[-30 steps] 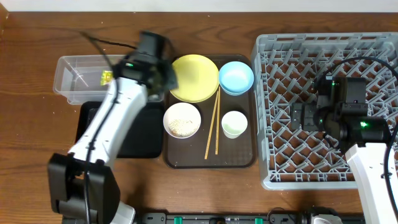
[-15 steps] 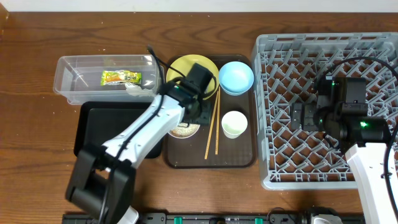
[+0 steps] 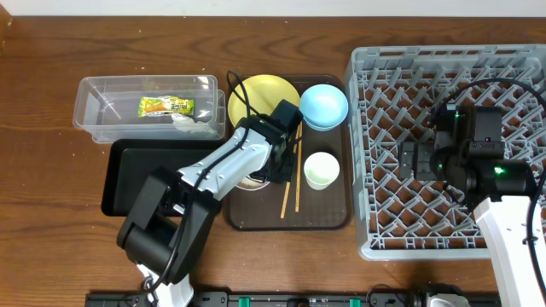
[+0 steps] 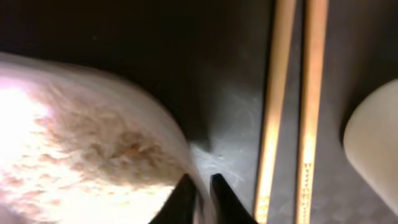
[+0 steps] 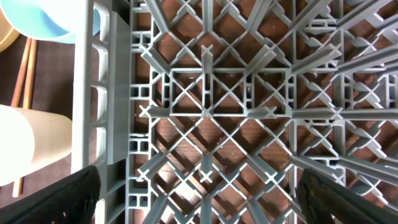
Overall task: Sort waste into correct bins and load items into the dishwasher rack
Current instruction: 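Lift the pink bowl over the black tray and tip it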
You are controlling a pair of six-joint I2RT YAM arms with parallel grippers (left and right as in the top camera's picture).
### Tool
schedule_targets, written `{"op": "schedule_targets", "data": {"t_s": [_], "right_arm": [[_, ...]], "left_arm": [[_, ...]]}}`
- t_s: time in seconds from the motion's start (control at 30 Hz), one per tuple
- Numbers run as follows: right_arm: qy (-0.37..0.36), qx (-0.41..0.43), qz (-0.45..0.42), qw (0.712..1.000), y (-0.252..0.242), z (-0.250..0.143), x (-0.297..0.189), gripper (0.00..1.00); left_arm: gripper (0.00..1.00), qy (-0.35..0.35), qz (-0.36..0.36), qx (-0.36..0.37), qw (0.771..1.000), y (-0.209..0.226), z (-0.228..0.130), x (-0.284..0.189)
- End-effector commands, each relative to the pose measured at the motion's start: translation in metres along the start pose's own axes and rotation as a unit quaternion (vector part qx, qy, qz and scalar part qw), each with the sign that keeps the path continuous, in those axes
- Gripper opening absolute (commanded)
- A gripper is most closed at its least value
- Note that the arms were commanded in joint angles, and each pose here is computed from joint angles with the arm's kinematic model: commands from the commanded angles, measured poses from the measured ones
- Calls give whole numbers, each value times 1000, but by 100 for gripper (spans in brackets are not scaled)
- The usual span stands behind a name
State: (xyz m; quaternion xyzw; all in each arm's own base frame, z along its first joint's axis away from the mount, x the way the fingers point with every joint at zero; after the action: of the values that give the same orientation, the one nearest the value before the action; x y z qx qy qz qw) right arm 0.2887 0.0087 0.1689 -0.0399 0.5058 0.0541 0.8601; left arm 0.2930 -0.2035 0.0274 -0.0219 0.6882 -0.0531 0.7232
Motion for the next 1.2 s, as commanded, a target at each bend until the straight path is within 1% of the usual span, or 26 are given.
{"op": "schedule_targets", "data": {"t_s": [0.0, 0.2, 0.33, 0.43, 0.5, 0.57, 0.73, 0.87, 1.03, 1.1, 1.17], "right_arm": [[-12, -4, 4, 1000, 4, 7, -5, 99], [-10, -4, 4, 1000, 4, 6, -5, 99], [-10, -4, 4, 1000, 4, 6, -5, 99], [-10, -4, 4, 1000, 4, 6, -5, 99], [-10, -5, 4, 1000, 4, 7, -5, 99], [-10, -5, 4, 1000, 4, 7, -5, 99], [-9, -4, 4, 1000, 4, 6, -5, 99], [-10, -4, 4, 1000, 4, 7, -5, 99], [-10, -4, 4, 1000, 4, 6, -5, 99], [-9, -4, 4, 1000, 4, 6, -5, 99], [-9, -4, 4, 1000, 4, 6, -5, 99]], "left_arm": [[6, 6, 2, 2, 1000, 1, -3, 2], [6, -16, -11, 3, 1000, -3, 0, -25], [6, -49, -31, 3, 998, -4, 2, -61], [6, -69, -43, -9, 997, 4, 2, -86], [6, -76, -64, -21, 995, 10, 3, -101], [6, -75, -100, -18, 992, 16, 4, -115], [6, -53, -164, -39, 984, 46, 5, -130], [6, -41, -237, -42, 970, 69, 4, -134], [6, -53, -319, -46, 945, 94, 0, -134], [6, -65, -361, -47, 929, 100, -2, -137], [6, -83, -409, -45, 908, 105, -5, -143]]}}
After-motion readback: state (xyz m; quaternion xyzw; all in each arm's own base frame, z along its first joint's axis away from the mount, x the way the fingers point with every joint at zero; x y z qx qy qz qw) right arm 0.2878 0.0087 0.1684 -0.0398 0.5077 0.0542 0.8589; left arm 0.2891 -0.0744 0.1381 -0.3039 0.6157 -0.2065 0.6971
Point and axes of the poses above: each gripper's point midway between its finger pads, its own x axis out along the fingers, its own y axis along the line the jaws close on, z = x × y, the point moved 1 cm from there along -x, back along the fingers, and after that the axes turned 9 degrees about -x, right-handed, at the moved point
